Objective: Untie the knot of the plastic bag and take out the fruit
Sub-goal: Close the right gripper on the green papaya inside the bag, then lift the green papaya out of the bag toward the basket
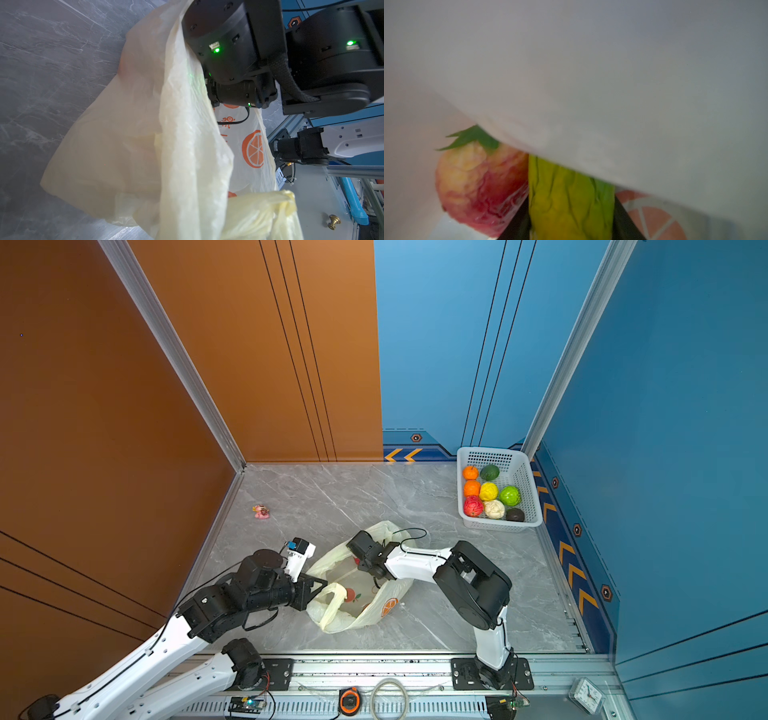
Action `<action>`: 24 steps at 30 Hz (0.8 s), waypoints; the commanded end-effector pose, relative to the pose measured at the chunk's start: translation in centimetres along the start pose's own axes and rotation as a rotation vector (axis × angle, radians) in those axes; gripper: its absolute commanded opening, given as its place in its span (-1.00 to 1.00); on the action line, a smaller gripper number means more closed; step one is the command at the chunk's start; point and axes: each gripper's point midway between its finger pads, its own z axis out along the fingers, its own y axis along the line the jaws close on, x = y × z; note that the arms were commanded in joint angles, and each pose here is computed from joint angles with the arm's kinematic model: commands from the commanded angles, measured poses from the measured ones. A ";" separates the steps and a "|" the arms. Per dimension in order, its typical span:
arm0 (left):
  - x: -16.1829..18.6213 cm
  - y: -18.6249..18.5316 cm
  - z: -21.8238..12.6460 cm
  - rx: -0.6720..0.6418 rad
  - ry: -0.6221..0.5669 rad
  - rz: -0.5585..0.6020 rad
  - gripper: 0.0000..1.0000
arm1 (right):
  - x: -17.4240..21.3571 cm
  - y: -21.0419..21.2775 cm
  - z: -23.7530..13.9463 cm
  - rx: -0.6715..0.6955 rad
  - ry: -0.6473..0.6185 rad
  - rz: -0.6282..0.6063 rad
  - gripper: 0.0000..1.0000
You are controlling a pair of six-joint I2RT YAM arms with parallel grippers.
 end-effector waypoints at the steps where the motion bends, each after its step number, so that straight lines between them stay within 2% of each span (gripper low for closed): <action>1: -0.9 0.5 -0.2 -0.043 -0.048 0.024 -1.00 | 0.2 2.1 -2.1 -0.091 0.024 -0.035 -0.19; 12: -1.5 1.9 -0.2 -0.113 -0.098 0.036 -1.00 | 4.3 5.3 -6.4 -0.266 0.145 -0.131 -0.19; 24: -1.9 2.5 -0.6 -0.141 -0.133 0.038 -1.00 | 8.0 6.5 -11.2 -0.368 0.253 -0.297 -0.19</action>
